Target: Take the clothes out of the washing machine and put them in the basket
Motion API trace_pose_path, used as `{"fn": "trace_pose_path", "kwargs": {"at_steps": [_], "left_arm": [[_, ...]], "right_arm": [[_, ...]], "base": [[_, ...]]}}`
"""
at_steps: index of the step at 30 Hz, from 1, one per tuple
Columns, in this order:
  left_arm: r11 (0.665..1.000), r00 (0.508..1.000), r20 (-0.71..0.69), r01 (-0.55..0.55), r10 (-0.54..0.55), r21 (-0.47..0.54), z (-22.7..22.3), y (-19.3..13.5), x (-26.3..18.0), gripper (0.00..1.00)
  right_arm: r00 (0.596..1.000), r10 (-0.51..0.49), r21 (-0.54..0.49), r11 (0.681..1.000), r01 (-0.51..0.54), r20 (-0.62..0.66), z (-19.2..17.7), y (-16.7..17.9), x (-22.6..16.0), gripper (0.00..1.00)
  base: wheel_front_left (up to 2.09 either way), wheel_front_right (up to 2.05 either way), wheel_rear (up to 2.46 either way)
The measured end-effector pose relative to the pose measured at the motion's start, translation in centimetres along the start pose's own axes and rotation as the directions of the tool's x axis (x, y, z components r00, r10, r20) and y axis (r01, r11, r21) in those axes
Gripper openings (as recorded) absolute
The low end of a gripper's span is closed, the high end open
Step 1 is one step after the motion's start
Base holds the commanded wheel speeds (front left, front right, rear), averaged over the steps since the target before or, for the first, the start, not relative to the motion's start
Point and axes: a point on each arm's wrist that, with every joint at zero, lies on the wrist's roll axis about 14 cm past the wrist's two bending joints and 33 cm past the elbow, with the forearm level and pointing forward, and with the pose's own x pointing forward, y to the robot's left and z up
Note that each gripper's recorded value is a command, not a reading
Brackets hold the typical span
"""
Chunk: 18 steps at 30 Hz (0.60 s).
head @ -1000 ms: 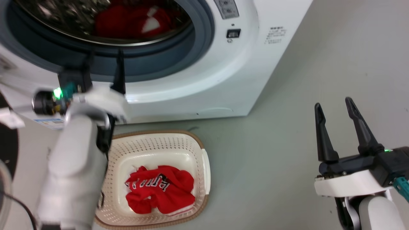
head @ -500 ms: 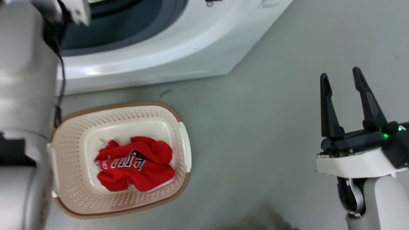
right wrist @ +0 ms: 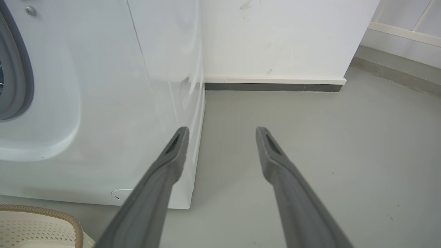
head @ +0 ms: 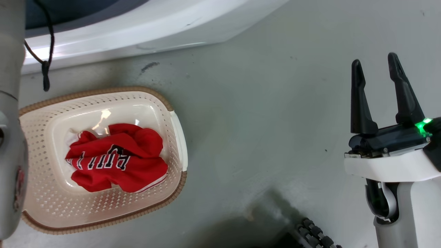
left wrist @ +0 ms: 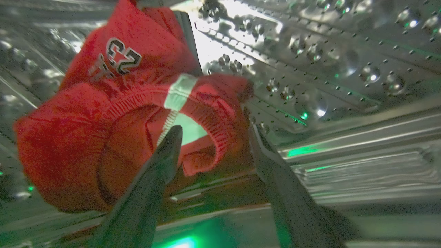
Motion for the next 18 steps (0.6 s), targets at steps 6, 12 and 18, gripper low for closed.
{"fn": "trace_pose_path", "kwargs": {"at_steps": [6, 12, 18], "left_arm": [[0.999, 0.994, -0.104, 0.030, -0.031, -0.012, -2.1, -0.9, 1.7, 1.00], [0.999, 0.995, -0.100, 0.007, -0.003, 0.038, -2.5, -1.8, 2.7, 1.00], [0.999, 0.996, -0.092, -0.007, 0.010, 0.037, -2.7, -2.0, 3.2, 1.00]], "right_arm": [[1.000, -0.014, -0.012, 1.000, 0.014, -0.019, -0.8, -0.6, 0.2, 1.00], [0.999, -0.021, -0.017, 1.000, 0.021, -0.030, -1.2, -0.9, 0.1, 1.00], [0.999, -0.025, -0.017, 1.000, 0.024, -0.038, -1.6, -1.0, 0.1, 1.00]], "base": [[0.00, 0.00, 0.00], [0.00, 0.00, 0.00], [0.00, 0.00, 0.00]]}}
